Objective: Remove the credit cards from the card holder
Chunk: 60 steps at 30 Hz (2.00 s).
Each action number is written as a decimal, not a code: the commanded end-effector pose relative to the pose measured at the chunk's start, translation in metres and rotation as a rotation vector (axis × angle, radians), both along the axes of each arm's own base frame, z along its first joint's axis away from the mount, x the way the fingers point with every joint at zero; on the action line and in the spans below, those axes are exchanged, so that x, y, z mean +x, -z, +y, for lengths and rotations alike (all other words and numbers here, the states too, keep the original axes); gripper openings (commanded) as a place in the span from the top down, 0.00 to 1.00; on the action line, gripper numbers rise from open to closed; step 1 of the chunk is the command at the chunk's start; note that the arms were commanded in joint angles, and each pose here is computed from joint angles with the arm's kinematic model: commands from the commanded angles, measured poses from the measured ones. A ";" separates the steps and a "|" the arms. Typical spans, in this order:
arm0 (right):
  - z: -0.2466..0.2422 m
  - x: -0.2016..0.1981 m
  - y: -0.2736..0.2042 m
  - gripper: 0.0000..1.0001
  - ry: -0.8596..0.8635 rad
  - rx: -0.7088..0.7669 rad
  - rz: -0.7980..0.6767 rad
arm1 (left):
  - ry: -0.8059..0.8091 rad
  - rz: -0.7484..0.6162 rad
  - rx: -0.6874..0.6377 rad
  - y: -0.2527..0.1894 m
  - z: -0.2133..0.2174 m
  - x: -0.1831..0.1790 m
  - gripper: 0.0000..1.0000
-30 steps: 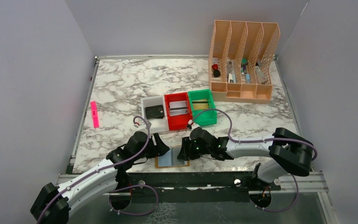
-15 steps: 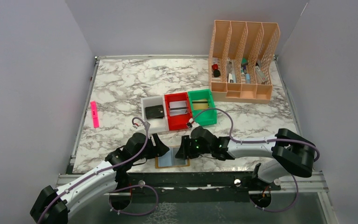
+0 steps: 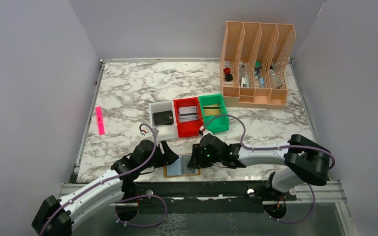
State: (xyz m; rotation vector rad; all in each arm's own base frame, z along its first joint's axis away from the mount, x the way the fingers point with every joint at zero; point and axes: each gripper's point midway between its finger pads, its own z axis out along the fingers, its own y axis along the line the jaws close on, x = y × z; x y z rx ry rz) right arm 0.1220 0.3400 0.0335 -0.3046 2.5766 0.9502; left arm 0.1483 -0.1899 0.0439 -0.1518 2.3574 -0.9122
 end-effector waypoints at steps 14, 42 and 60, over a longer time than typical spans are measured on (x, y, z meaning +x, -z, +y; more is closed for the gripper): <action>-0.009 0.002 0.016 0.53 0.004 -0.090 -0.001 | 0.001 0.002 0.015 0.004 0.002 -0.001 0.34; 0.025 -0.002 -0.032 0.54 -0.041 0.155 -0.014 | 0.007 0.000 0.003 0.003 0.001 -0.003 0.34; 0.011 -0.006 0.013 0.54 -0.036 -0.013 0.052 | 0.009 -0.002 0.003 0.001 0.000 -0.002 0.34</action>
